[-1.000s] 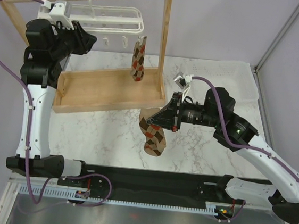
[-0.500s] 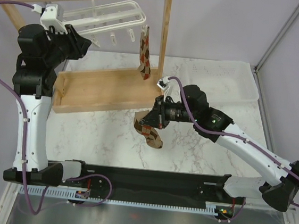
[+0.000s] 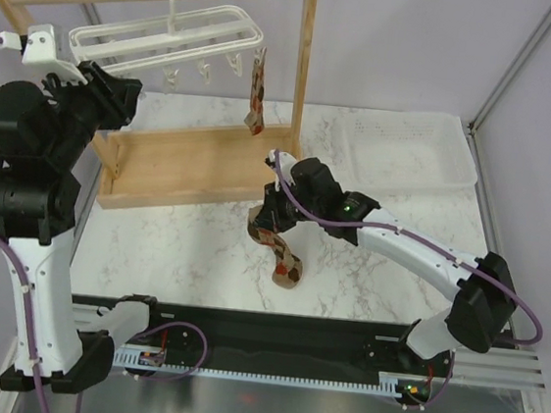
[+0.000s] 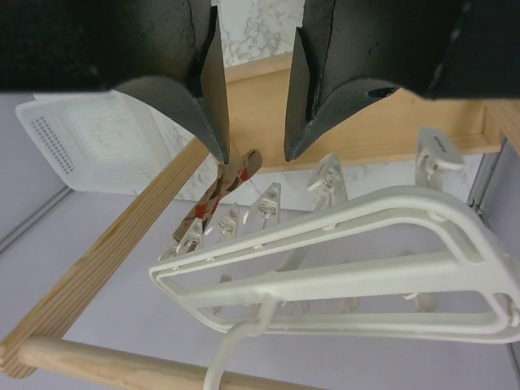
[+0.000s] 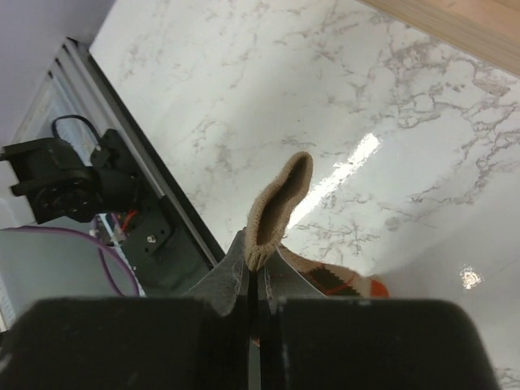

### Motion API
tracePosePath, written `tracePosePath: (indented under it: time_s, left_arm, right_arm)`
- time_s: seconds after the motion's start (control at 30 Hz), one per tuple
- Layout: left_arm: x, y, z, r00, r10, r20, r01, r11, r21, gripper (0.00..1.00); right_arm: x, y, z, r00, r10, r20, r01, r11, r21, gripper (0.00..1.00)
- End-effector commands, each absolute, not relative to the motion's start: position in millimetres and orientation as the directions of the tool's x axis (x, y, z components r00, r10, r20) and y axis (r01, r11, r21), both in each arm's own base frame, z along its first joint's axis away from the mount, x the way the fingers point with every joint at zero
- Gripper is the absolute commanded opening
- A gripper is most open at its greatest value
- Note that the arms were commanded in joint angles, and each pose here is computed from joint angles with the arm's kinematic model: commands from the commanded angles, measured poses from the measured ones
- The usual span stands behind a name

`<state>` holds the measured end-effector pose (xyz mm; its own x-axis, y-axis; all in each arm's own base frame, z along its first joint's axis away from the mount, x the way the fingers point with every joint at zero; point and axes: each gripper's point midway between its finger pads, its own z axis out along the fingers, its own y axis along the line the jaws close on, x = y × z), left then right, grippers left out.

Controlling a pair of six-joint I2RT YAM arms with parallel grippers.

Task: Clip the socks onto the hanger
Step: Place the sock at the center of the board.

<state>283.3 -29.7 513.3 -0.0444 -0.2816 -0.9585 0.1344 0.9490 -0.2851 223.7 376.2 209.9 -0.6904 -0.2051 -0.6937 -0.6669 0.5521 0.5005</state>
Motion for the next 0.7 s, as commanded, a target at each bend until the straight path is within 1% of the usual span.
tracePosePath:
  time_s: [0.0, 0.13, 0.3, 0.4, 0.53, 0.6, 0.63, 0.67]
  left_arm:
    - [262, -15, 526, 0.038, -0.303, -0.952, 0.061, 0.952, -0.3, 0.41]
    - [256, 0, 528, 0.077, -0.259, -0.963, -0.015, 0.965, -0.261, 0.42]
    - [252, 18, 523, 0.087, -0.236, -0.968, -0.114, 0.963, -0.245, 0.43]
    - [244, 31, 524, 0.118, -0.233, -0.965, -0.182, 0.951, -0.252, 0.43]
    - [232, 39, 534, 0.172, -0.219, -0.96, -0.219, 0.942, -0.254, 0.43]
    - [228, 40, 539, 0.193, -0.213, -0.958, -0.222, 0.941, -0.254, 0.43]
    - [227, 40, 541, 0.2, -0.211, -0.957, -0.22, 0.942, -0.254, 0.43]
    - [227, 40, 541, 0.203, -0.214, -0.956, -0.219, 0.941, -0.257, 0.43]
  right_arm:
    - [242, 384, 201, -0.646, -0.211, -0.733, -0.688, 0.576, 0.441, 0.04]
    - [248, 390, 181, -0.659, -0.239, -0.713, -0.683, 0.586, 0.436, 0.04]
    - [264, 393, 159, -0.648, -0.27, -0.712, -0.68, 0.628, 0.38, 0.06]
    - [268, 398, 144, -0.642, -0.305, -0.703, -0.692, 0.625, 0.36, 0.06]
    - [271, 406, 125, -0.652, -0.333, -0.681, -0.696, 0.62, 0.363, 0.09]
    - [273, 412, 115, -0.647, -0.355, -0.675, -0.709, 0.605, 0.361, 0.12]
    - [275, 412, 113, -0.645, -0.359, -0.675, -0.71, 0.609, 0.354, 0.22]
    - [279, 413, 111, -0.642, -0.36, -0.677, -0.708, 0.618, 0.342, 0.27]
